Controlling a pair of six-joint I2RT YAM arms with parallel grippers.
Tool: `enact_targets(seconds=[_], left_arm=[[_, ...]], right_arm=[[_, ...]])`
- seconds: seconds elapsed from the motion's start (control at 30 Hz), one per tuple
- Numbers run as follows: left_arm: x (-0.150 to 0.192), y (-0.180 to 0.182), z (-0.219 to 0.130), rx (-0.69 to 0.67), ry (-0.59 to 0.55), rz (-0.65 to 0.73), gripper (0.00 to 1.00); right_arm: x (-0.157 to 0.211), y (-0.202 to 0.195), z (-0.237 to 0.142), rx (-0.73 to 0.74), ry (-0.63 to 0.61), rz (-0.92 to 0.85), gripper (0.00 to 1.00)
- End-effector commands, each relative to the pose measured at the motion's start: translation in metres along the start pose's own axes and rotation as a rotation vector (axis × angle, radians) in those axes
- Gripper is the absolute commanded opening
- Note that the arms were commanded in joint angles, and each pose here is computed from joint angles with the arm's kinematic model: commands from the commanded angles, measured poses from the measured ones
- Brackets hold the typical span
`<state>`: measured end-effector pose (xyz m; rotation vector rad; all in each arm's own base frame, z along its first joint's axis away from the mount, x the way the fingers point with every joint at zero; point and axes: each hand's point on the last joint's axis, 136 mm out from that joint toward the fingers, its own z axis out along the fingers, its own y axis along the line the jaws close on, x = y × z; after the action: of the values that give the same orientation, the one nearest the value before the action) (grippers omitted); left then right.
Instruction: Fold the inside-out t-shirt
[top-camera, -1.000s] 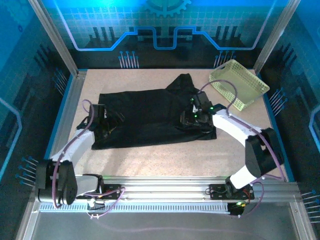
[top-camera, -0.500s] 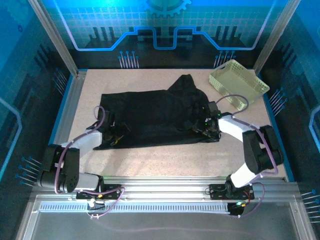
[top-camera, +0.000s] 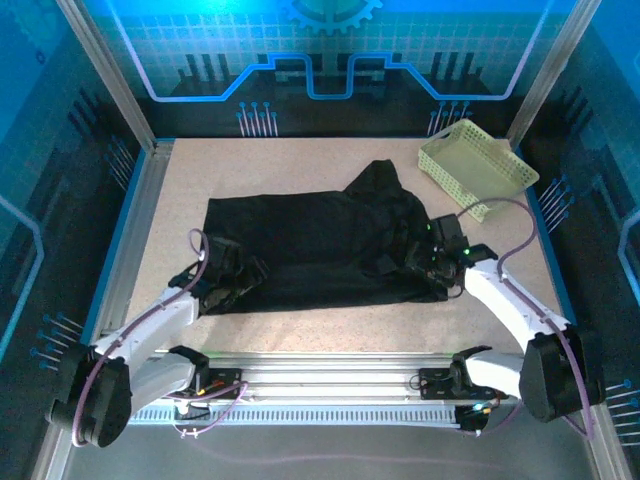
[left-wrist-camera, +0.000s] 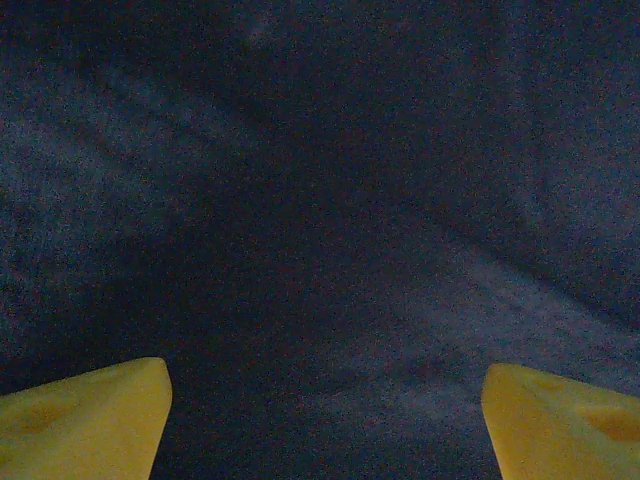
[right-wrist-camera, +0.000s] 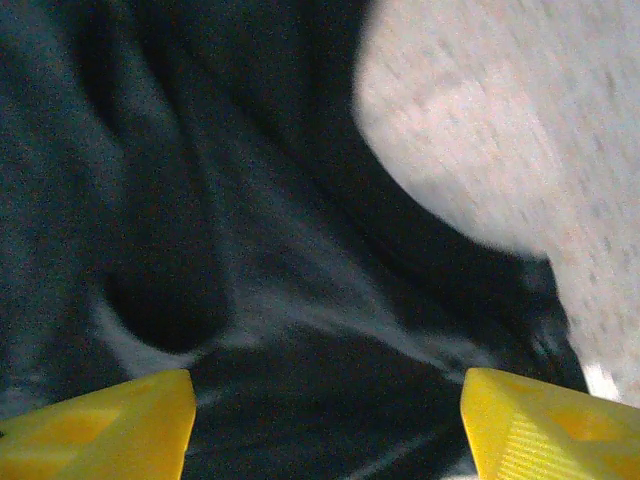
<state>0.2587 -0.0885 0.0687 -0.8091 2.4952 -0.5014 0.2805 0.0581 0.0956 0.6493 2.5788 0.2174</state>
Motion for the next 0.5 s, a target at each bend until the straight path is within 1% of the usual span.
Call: enact_targets(seconds=[0.0, 0.1, 0.2, 0.33, 0.4, 0.47], left_arm=[[-0.036, -0.031, -0.010, 0.005, -0.079, 0.089, 0.82], [-0.073, -0.048, -0.003, -0.023, -0.111, 0.116, 0.84], [-0.123, -0.049, 0.009, -0.078, -0.133, 0.060, 0.84], [-0.181, -0.042, 0.026, -0.196, -0.168, 0.019, 0.85], [-0.205, -0.032, 0.035, -0.276, -0.201, -0.002, 0.85], [-0.223, -0.023, 0.047, -0.325, -0.199, -0.016, 0.84]], right_arm=[[-0.042, 0.036, -0.017, -0.071, -0.080, -0.120, 0.72], [-0.072, 0.064, -0.013, -0.087, -0.090, -0.196, 0.72], [-0.099, 0.088, -0.001, -0.084, -0.083, -0.255, 0.72], [-0.131, 0.113, 0.018, -0.084, -0.088, -0.303, 0.71], [-0.144, 0.123, 0.024, -0.084, -0.100, -0.324, 0.71], [-0.155, 0.132, 0.027, -0.094, -0.114, -0.341, 0.70]])
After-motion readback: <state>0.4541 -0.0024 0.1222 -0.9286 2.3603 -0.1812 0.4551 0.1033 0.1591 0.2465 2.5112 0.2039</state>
